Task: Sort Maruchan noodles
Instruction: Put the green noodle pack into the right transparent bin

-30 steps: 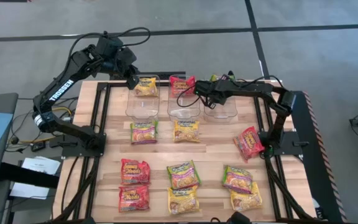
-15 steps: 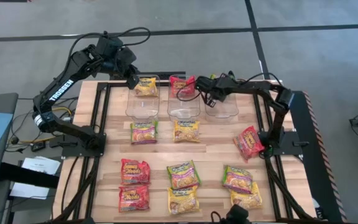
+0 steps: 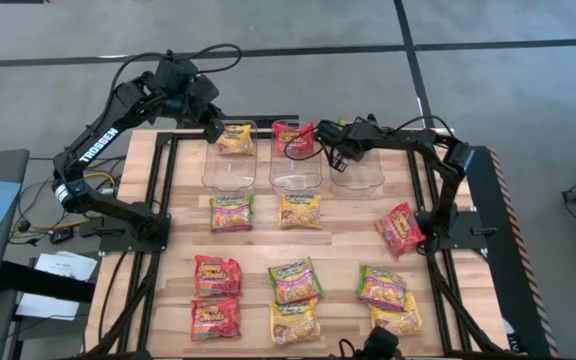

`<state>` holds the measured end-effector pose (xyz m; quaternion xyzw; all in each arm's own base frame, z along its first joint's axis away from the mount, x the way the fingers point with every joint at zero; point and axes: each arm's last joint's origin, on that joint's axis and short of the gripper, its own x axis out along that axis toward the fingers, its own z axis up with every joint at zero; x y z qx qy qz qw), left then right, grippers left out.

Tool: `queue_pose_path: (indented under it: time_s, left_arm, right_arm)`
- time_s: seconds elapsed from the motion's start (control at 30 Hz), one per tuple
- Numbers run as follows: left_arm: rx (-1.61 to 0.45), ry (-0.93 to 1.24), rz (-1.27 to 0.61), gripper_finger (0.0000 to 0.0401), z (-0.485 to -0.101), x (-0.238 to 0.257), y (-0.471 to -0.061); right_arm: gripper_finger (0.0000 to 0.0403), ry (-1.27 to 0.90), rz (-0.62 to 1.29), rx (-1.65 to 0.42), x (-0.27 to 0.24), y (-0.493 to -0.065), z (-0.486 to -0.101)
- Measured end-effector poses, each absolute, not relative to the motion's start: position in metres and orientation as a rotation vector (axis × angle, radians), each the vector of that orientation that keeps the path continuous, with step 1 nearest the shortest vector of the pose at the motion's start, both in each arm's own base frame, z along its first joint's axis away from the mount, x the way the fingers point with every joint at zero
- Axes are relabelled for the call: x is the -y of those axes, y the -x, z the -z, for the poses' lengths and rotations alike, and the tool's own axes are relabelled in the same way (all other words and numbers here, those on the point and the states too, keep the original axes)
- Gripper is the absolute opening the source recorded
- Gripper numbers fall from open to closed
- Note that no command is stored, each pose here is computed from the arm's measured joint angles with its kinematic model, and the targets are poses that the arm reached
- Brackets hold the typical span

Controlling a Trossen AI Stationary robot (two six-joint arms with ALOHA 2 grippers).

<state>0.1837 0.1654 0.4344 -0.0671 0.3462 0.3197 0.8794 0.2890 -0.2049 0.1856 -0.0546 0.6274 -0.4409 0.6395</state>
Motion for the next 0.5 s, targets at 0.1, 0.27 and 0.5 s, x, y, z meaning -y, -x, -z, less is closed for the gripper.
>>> queue_pose_path:
  time_s: [0.1,0.27,0.5]
  left_arm:
    - [-0.725,0.130,-0.663,0.0080,-0.4344,-0.1654,-0.1837]
    - [-0.740,0.086,-0.645,0.0080,-0.4344,-0.1654,-0.1837]
    - [-0.759,0.053,-0.680,0.0080,-0.4345,-0.1664,-0.1828]
  right_arm:
    - [0.0077,0.078,0.961,-1.428,0.2060,-0.2881,-0.1845]
    - [0.0106,0.058,0.948,-1.425,0.2075,-0.2872,-0.1842]
    - [0.0144,0.054,0.940,-1.427,0.2068,-0.2875,-0.1844]
